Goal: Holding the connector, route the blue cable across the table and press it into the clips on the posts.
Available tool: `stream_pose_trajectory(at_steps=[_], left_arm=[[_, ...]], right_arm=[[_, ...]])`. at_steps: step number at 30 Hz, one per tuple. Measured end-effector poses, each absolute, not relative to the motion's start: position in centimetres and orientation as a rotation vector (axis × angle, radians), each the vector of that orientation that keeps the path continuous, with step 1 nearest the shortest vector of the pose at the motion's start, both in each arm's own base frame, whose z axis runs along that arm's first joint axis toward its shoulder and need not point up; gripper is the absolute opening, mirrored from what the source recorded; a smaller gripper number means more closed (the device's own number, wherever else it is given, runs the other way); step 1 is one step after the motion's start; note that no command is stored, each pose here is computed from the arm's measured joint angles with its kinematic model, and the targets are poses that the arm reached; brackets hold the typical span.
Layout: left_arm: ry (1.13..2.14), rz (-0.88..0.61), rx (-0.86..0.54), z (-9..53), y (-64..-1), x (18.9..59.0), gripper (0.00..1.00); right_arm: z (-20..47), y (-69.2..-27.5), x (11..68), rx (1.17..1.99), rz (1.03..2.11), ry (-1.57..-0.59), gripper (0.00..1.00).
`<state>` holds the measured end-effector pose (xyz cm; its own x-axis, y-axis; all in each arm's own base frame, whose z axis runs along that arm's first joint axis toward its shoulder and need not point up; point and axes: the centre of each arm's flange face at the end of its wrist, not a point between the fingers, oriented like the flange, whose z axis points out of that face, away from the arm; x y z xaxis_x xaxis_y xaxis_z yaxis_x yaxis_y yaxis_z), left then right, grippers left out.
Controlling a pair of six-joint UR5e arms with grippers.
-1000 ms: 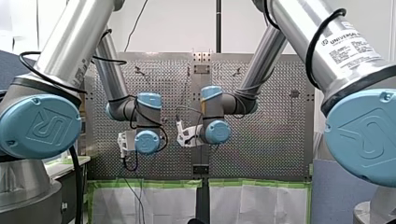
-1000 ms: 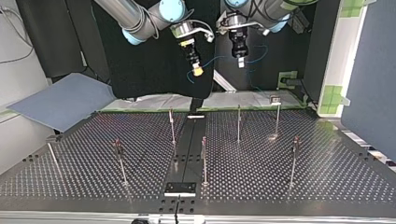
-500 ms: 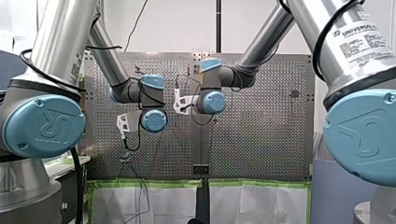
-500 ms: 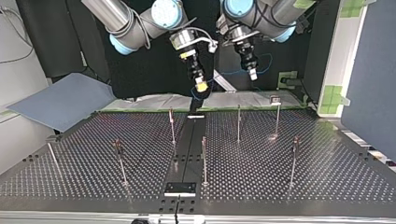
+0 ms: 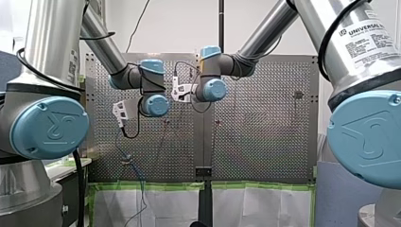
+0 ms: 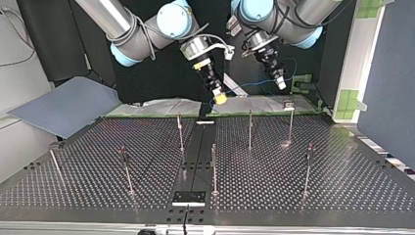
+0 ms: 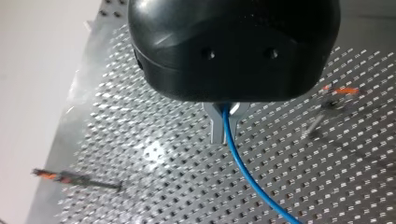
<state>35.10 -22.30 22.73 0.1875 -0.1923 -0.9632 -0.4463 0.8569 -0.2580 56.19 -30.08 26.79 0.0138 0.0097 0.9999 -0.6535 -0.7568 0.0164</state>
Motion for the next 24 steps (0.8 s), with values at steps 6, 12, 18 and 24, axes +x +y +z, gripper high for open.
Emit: stream_pose_trajectory(at_steps=[6, 12, 18, 24], left_arm=[[1.365, 0.175, -0.564, 25.5, -21.7, 36.1, 0.00], [1.348, 0.171, -0.563, 28.0, -20.6, 36.5, 0.00], [1.343, 0.157, -0.538, 30.3, -19.9, 36.5, 0.00], [1.339, 0.142, -0.517, 32.2, -19.1, 36.2, 0.00]], right_arm=[[26.6, -30.8, 57.3, 1.859, 1.783, -0.661, 0.00], [28.0, -31.4, 58.2, 1.861, 1.805, -0.655, 0.00], [29.9, -31.9, 58.9, 1.862, 1.823, -0.652, 0.00], [31.7, -32.2, 59.5, 1.871, 1.838, -0.644, 0.00]])
